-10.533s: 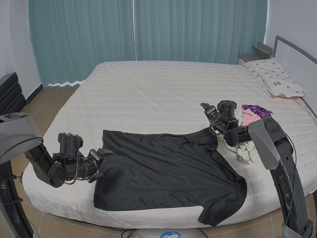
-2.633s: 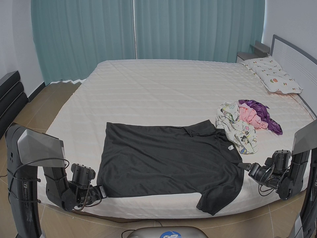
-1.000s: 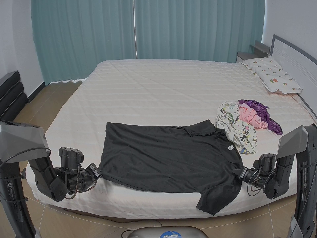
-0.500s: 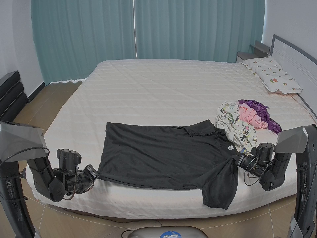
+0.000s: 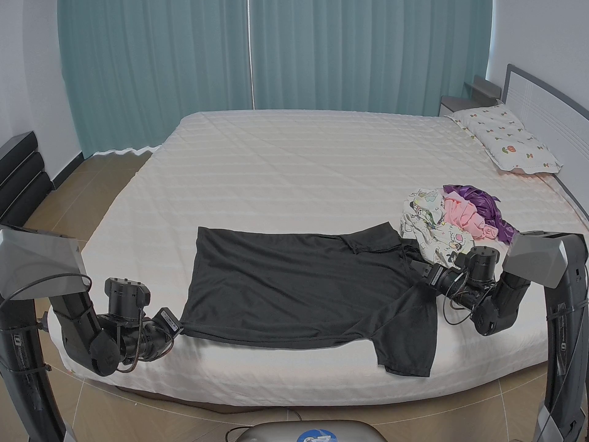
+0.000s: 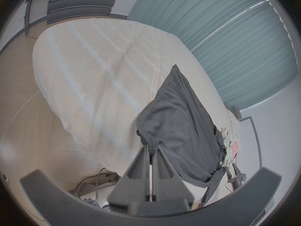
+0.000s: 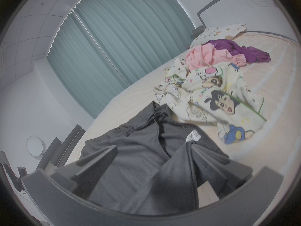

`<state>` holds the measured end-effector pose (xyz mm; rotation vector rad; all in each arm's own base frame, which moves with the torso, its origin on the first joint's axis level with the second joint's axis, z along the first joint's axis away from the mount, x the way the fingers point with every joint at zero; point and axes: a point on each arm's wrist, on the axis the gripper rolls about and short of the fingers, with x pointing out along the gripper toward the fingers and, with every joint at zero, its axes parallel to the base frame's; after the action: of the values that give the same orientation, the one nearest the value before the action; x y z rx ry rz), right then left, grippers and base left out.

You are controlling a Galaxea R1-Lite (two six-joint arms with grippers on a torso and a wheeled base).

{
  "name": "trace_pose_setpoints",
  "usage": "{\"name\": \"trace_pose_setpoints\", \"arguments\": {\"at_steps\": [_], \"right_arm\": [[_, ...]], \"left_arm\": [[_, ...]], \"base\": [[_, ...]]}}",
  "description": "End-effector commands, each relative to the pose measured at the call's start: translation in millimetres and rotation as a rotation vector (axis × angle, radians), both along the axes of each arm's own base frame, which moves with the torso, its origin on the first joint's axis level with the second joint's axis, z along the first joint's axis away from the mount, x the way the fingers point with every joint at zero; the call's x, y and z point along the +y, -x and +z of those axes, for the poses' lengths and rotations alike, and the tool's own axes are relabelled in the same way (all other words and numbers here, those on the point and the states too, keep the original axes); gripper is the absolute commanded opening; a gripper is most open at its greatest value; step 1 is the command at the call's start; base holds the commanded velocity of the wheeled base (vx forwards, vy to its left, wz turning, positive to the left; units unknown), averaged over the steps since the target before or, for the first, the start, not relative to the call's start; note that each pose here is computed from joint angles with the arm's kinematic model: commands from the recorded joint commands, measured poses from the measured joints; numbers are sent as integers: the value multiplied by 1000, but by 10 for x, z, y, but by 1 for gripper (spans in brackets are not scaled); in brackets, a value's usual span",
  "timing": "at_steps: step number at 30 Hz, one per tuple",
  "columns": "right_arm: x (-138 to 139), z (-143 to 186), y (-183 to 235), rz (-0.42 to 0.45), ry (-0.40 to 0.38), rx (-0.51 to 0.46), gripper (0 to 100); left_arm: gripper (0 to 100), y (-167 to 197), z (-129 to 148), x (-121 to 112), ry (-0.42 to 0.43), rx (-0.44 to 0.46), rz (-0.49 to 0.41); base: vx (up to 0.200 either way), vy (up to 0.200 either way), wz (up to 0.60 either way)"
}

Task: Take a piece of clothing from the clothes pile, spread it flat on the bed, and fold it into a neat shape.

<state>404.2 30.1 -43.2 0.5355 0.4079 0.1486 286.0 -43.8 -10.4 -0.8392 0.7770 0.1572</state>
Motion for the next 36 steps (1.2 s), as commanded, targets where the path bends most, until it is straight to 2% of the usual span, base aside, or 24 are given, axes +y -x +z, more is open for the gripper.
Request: {"name": "trace_pose_setpoints", "arguments": {"at_steps": [1,3,4,6,9,11,14,15,20,23,26,36], "right_arm": [[-114,16,73,-29,3,59,100],[-114,16,73,-29,3,59,100],[-296,72,176,-74,1,105,100],[-381,118,289,-98,-5,126,100],[-410,164,416,-108,-8,148,100],[-386,173,614,-104,-10,199,100],[-327,169,814,-80,-8,243,100],[-201,125,1028,-33,0,288,100],[20,-16,1426,68,20,337,100],[87,-164,1596,139,87,388,100],[92,-272,1673,180,134,408,100],[119,-268,1690,223,126,408,100]], "left_arm": [[0,-2,-22,0,-1,7,0],[0,-2,-22,0,-1,7,0],[0,-1,-35,-1,-1,11,-2],[0,-2,-47,-1,-2,14,-2],[0,-1,-52,-1,-2,16,-2],[0,-2,-55,-5,-2,16,-4],[0,2,-57,-5,-3,17,-5],[0,2,-57,-5,-3,17,-5],[0,-1,-60,-6,-2,17,-6],[0,-5,-58,-6,-3,15,-5],[0,-5,-58,-6,-3,15,-5],[0,-16,-71,-7,-4,17,-6]], "base": [[0,0,0],[0,0,0],[0,0,0],[0,0,0],[0,0,0],[0,0,0],[0,0,0],[0,0,0],[0,0,0],[0,0,0],[0,0,0],[0,0,0]]}}
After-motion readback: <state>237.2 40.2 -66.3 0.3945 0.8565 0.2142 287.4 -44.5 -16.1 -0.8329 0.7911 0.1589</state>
